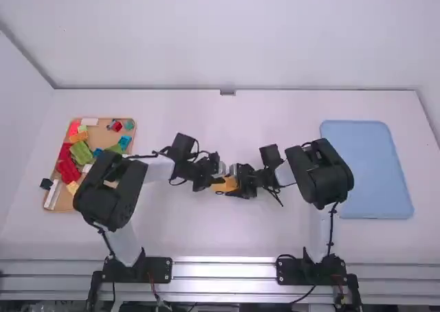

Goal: Assemble lego blocks to make yellow taxi

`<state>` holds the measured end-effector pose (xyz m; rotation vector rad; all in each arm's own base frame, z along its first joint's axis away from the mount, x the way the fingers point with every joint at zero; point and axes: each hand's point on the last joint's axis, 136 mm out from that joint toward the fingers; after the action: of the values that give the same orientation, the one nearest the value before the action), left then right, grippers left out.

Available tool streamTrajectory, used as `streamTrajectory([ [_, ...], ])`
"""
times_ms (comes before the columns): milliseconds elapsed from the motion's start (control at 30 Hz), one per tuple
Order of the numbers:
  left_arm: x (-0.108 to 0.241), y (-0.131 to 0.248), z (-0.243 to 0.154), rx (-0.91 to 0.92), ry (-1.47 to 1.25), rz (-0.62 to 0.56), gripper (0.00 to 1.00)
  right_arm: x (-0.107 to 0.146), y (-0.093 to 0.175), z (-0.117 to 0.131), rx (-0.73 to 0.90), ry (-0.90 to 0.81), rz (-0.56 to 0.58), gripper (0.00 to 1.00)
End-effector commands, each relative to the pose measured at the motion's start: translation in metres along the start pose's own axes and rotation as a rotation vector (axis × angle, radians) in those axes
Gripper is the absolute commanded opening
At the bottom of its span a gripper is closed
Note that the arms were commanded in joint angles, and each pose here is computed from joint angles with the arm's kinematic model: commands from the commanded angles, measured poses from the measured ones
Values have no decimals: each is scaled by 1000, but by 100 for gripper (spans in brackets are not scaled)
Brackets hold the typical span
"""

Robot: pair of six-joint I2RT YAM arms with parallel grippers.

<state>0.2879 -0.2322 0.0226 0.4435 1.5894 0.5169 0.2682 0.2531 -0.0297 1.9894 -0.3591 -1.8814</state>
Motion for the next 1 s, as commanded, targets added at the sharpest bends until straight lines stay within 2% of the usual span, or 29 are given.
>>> streamTrajectory([
  [0, 38, -7, -22, 45, 82, 70, 2, 10, -2, 3, 2, -13, 28, 51],
  [233, 28, -1, -11, 0, 36, 56, 2, 10, -1, 2, 4, -12, 31, 52],
  [400, -16, 29, 14, -91, -35, 36, 2, 10, -1, 2, 4, -11, 30, 53],
  [600, -36, 49, 19, -159, -92, 56, 2, 9, -2, 1, 6, -6, 29, 53],
  [967, -7, 23, -3, -31, 3, 10, 2, 6, -1, -4, 24, -19, 19, 54],
])
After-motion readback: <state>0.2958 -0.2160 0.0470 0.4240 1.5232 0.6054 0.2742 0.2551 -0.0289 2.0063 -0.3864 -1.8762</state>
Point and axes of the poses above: each hand's point on the last joint's axis, 136 mm out from that joint toward the fingers, its own y axis back along the fingers, its own z axis along the line the jaws close on, x = y × z, and after that the axes turned 2 degrees about y, right-handed
